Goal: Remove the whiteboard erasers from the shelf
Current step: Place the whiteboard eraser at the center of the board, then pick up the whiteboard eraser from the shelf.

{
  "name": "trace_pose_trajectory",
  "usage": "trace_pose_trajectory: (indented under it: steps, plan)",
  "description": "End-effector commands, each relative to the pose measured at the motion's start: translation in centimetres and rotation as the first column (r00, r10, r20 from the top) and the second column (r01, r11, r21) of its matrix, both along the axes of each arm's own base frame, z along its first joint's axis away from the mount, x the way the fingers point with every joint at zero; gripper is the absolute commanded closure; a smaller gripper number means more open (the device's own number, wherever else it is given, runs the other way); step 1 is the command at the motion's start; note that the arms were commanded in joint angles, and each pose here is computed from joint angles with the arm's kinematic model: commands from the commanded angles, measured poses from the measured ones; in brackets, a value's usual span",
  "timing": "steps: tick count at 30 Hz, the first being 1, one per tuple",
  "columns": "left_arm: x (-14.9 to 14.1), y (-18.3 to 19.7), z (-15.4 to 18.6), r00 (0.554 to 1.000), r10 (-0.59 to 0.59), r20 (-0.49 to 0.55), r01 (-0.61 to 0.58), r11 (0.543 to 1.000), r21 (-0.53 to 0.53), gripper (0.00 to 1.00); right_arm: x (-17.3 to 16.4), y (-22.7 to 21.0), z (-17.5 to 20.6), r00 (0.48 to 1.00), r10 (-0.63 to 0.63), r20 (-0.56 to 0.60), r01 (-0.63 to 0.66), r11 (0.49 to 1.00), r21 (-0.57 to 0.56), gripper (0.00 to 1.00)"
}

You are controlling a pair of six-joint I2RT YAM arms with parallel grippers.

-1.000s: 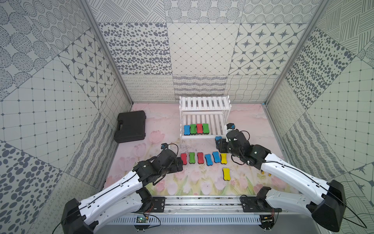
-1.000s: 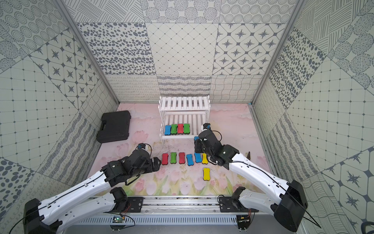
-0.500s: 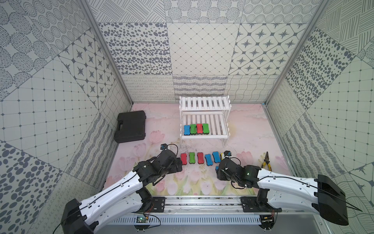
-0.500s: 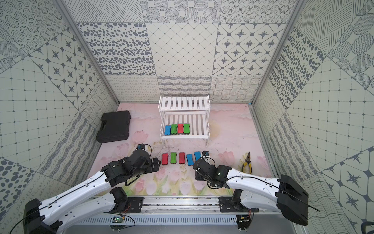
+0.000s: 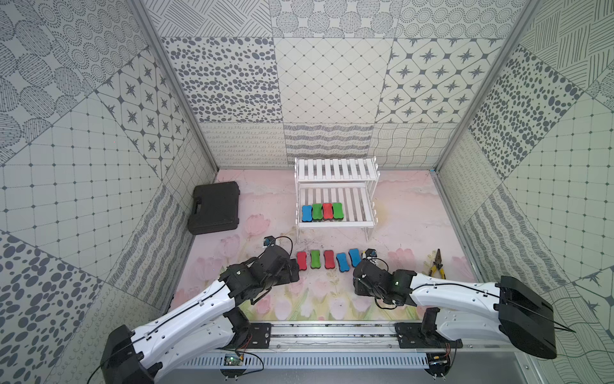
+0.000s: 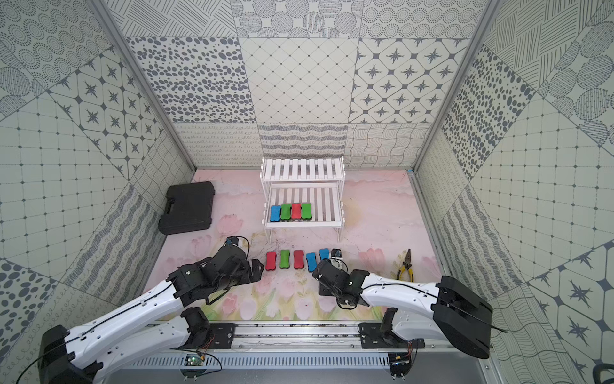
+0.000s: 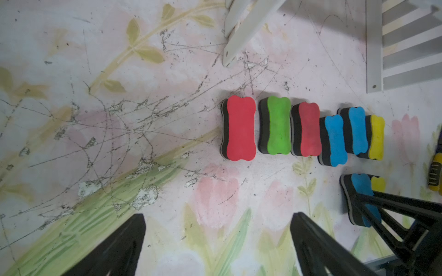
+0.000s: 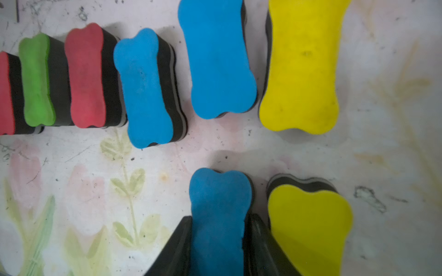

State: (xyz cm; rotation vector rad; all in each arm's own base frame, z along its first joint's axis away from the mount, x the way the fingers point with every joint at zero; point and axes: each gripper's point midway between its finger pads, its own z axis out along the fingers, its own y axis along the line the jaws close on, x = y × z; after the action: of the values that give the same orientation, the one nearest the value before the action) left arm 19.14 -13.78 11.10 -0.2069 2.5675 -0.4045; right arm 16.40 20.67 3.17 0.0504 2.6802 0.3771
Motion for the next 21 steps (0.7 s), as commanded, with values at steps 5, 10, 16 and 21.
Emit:
trace_pose_trajectory:
  steps: [5,10,16,21]
  plan:
    - [-0.2,0.5,0.0,1.0,0.006,-0.004,-0.006,1.0,0.016,0.01,1.6,1.2,3.6,0.996,-0.001,0.088,-0.004,0.999,0.048,0.49]
    - [-0.2,0.5,0.0,1.0,0.004,-0.006,-0.004,1.0,0.016,0.0,2.0,1.9,8.3,0.983,0.045,0.179,-0.07,0.988,0.135,0.5]
    - [-0.2,0.2,-0.2,1.0,0.002,-0.01,-0.002,1.0,0.009,0.01,5.4,3.2,15.1,0.941,0.106,0.323,-0.153,0.98,0.124,0.5]
    - [-0.1,0.1,0.2,1.0,-0.003,-0.004,0.003,1.0,0.001,0.01,10.7,4.5,19.4,0.902,0.095,0.422,-0.153,0.982,0.107,0.49]
